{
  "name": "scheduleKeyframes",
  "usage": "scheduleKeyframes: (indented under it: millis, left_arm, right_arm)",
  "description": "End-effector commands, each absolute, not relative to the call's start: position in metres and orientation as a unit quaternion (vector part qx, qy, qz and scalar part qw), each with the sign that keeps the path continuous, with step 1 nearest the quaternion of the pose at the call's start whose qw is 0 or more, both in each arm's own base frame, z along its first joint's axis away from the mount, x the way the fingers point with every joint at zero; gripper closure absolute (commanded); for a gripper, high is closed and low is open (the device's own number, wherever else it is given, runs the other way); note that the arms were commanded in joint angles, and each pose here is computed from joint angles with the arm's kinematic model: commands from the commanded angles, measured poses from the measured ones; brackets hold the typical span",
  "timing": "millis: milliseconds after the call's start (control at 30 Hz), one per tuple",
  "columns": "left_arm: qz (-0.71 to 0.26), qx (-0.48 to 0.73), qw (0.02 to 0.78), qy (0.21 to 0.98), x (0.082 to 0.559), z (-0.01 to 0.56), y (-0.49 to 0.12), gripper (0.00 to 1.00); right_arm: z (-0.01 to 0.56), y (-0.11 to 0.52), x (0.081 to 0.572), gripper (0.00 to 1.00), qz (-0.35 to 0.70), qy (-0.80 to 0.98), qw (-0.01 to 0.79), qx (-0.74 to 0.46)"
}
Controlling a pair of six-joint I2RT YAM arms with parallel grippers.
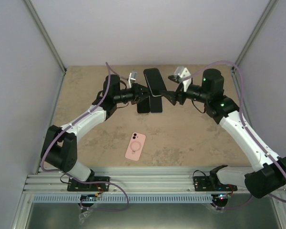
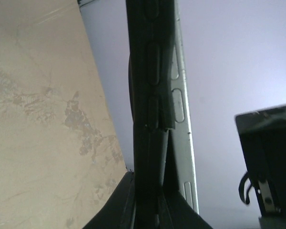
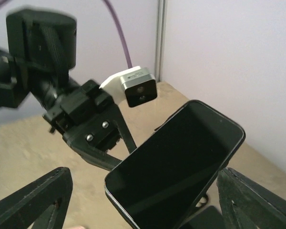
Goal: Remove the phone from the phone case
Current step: Remove the phone case from the phone.
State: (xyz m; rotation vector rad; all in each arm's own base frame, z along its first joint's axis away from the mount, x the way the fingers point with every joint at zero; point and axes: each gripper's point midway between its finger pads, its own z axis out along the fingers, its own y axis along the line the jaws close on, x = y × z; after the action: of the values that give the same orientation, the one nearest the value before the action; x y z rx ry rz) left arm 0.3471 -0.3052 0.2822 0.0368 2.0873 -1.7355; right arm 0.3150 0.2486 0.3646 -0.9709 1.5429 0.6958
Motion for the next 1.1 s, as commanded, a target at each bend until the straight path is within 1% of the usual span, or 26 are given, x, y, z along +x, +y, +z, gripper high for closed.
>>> scheduleKeyframes:
  millis: [0,300,500,767,1067]
  left_arm:
    - [-0.652,-0.011,0.204,0.731,0.353,0.303,-0.307,1.00]
    - [-0.662,-0.030,0.175,0.728,0.355,0.297,-0.310,1.00]
    - [-0.661,-0.034,0.172,0.729,0.356,0.294,-0.310,1.00]
    - [-0.659,-0.034,0.174,0.731,0.355,0.293,-0.309,1.00]
    - [-0.656,-0.039,0.172,0.733,0.354,0.289,-0.308,1.00]
  right_arm:
    - [0.357,0.252,0.328,0.22,0.152,0.643,0.590,-0.465]
    - [0.328,0.275,0.329,0.38,0.035,0.614,0.583,-0.531]
    - [0.314,0.282,0.326,0.42,-0.002,0.602,0.576,-0.554]
    - [0.299,0.285,0.327,0.43,-0.032,0.599,0.568,-0.564]
    - [0.299,0.278,0.348,0.55,-0.119,0.590,0.588,-0.541]
